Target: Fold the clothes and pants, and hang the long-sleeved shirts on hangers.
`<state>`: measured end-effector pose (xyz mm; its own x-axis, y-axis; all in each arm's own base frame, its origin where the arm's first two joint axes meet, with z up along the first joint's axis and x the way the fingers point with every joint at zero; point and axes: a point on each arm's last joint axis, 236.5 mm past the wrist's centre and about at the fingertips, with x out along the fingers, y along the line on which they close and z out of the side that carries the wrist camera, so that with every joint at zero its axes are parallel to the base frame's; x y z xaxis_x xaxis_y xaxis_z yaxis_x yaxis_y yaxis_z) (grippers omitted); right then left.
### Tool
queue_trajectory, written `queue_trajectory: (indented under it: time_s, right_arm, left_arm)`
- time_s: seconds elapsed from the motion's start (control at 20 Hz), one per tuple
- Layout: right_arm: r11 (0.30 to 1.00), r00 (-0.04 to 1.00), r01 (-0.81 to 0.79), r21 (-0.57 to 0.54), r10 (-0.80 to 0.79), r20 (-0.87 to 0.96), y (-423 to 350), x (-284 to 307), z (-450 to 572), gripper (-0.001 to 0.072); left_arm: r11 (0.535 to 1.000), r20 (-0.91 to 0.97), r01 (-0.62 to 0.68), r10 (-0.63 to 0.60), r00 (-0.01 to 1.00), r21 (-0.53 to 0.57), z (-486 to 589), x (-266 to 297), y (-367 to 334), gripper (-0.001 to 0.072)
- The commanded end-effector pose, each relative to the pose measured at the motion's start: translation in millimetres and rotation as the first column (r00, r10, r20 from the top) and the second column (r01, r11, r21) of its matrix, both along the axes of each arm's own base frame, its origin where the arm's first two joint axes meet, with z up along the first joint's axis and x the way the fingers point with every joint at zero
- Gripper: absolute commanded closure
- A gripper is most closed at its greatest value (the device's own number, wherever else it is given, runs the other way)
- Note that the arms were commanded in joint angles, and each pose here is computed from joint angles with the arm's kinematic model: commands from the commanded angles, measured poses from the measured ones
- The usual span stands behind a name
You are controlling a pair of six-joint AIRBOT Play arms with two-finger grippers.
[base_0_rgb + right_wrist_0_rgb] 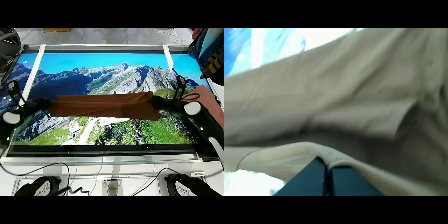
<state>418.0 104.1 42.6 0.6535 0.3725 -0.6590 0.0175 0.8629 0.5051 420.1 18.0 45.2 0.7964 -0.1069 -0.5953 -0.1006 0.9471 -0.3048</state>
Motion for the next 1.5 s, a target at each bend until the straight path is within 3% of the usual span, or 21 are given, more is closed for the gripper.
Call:
queue_trajectory:
  time_s: [0.0, 0.3, 0.55, 0.6, 0.65, 0.7, 0.75, 0.9, 1.05, 1.15, 1.45]
  right_arm:
    - [0.998, 0.998, 0.052, -0.035, -0.051, 0.029, -10, 53, -15, 0.0704]
    - [0.993, 1.0, 0.009, -0.119, -0.012, -0.023, -12, 119, -64, 0.0704]
    - [0.991, 1.0, 0.007, -0.131, -0.011, -0.026, -13, 138, -80, 0.0702]
    - [0.99, 1.0, 0.002, -0.141, -0.005, -0.018, -14, 139, -79, 0.0665]
    - [0.99, 1.0, 0.001, -0.142, -0.003, -0.016, -13, 139, -78, 0.0475]
    - [0.99, 1.0, -0.002, -0.141, 0.0, -0.021, -13, 138, -78, 0.0182]
    - [0.99, 1.0, -0.009, -0.14, 0.005, -0.03, -12, 136, -79, 0.0011]
    - [0.982, 0.994, -0.072, -0.174, 0.055, -0.096, -16, 122, -80, 0.0029]
    - [0.939, 0.975, -0.147, -0.311, 0.084, -0.207, -64, 97, -73, 0.003]
    - [0.911, 0.957, -0.174, -0.374, 0.067, -0.282, -102, 77, -66, 0.0031]
    - [0.913, 0.937, -0.151, -0.379, 0.01, -0.349, -150, 54, -61, 0.003]
  left_arm:
    - [1.0, -0.021, 0.002, -0.002, 1.0, 0.003, -20, 41, -4, 0.0698]
    - [1.0, -0.11, 0.018, -0.019, 0.994, -0.017, -70, 80, -12, 0.0698]
    - [1.0, -0.138, 0.015, -0.017, 0.99, -0.015, -91, 86, -13, 0.0693]
    - [1.0, -0.134, 0.013, -0.015, 0.991, -0.014, -91, 87, -13, 0.064]
    - [1.0, -0.13, 0.012, -0.014, 0.991, -0.013, -89, 87, -12, 0.0404]
    - [1.0, -0.128, 0.013, -0.015, 0.992, -0.013, -88, 87, -12, 0.0055]
    - [1.0, -0.128, 0.018, -0.02, 0.992, -0.015, -85, 86, -14, 0.0005]
    - [0.999, -0.114, 0.028, -0.03, 0.993, -0.022, -62, 80, -10, 0.0005]
    - [0.999, -0.17, 0.045, -0.047, 0.984, -0.017, -47, 54, 12, 0.0008]
    - [0.996, -0.278, 0.044, -0.063, 0.958, -0.076, -58, 25, 24, 0.0008]
    - [0.97, -0.49, 0.064, -0.176, 0.854, -0.236, -115, -22, 25, 0.0007]
